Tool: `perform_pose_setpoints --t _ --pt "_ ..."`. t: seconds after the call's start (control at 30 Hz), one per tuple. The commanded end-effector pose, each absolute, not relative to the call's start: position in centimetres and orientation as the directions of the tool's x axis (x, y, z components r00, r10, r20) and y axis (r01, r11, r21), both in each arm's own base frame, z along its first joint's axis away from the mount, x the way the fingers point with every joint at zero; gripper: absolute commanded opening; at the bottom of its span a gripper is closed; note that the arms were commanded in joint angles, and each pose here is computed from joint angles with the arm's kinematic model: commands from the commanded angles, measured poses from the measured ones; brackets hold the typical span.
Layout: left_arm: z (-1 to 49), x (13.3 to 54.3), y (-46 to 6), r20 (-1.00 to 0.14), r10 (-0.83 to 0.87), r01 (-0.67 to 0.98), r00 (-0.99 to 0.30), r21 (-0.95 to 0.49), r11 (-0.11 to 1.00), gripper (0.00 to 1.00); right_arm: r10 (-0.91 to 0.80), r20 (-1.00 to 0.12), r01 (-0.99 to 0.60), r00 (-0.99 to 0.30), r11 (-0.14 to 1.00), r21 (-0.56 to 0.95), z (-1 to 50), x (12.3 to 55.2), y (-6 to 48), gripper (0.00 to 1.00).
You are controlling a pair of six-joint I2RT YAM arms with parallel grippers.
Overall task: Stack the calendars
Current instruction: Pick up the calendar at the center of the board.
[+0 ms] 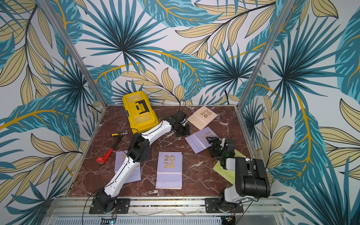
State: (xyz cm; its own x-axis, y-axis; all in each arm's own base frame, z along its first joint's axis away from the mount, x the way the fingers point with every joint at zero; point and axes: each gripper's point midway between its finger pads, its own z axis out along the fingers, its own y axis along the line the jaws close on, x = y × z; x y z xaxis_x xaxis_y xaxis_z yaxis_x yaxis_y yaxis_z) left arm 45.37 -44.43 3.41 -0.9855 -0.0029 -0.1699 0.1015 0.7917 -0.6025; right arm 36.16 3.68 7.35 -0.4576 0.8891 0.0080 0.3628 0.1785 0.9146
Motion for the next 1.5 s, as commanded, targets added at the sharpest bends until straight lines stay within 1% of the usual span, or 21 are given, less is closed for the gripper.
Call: perform_pose_setpoints --t 0.0,0.2,0.4,0.53,0.8,1.07,1.17,1.27,1.47 --pt "1.6 42.0 -46.1 -0.084 0.068 0.105 -0.994 -0.617 0.78 0.0 0.858 -0.028 0.203 -0.512 0.153 0.967 10.8 36.9 5.1 0.8" --pt "1.8 42.0 -46.0 -0.089 0.07 0.11 -0.994 -0.613 0.783 0.0 0.86 -0.029 0.211 -0.51 0.157 0.965 10.4 36.7 5.0 0.76" --pt "1.8 41.8 -45.9 -0.083 0.071 0.107 -0.994 -0.611 0.784 0.0 0.869 -0.054 0.151 -0.492 0.146 0.978 11.4 36.7 4.9 0.72" --pt "1.8 41.8 -45.9 -0.084 0.072 0.108 -0.994 -0.611 0.784 0.0 0.867 -0.042 0.137 -0.497 0.126 0.983 11.4 37.0 5.0 0.71" --pt "2.0 41.7 -45.7 -0.089 0.076 0.115 -0.993 -0.606 0.788 0.0 0.865 -0.012 0.169 -0.502 0.111 0.979 9.6 37.4 5.2 0.59" --pt "2.1 41.7 -45.6 -0.092 0.077 0.117 -0.993 -0.604 0.788 0.0 0.866 -0.023 0.159 -0.499 0.117 0.98 9.8 38.0 5.2 0.51" --pt "2.2 41.7 -45.4 -0.092 0.076 0.116 -0.993 -0.603 0.789 0.0 0.867 -0.024 0.201 -0.498 0.143 0.969 8.9 37.9 5.0 0.46" --pt "2.5 41.9 -45.1 -0.097 0.073 0.117 -0.993 -0.601 0.791 0.0 0.867 -0.032 0.262 -0.497 0.185 0.947 8.0 37.5 4.8 0.37" --pt "4.1 42.5 -44.8 -0.125 0.07 0.133 -0.99 -0.611 0.78 0.0 0.849 -0.108 0.323 -0.517 0.311 0.894 8.2 36.3 4.3 0.25"
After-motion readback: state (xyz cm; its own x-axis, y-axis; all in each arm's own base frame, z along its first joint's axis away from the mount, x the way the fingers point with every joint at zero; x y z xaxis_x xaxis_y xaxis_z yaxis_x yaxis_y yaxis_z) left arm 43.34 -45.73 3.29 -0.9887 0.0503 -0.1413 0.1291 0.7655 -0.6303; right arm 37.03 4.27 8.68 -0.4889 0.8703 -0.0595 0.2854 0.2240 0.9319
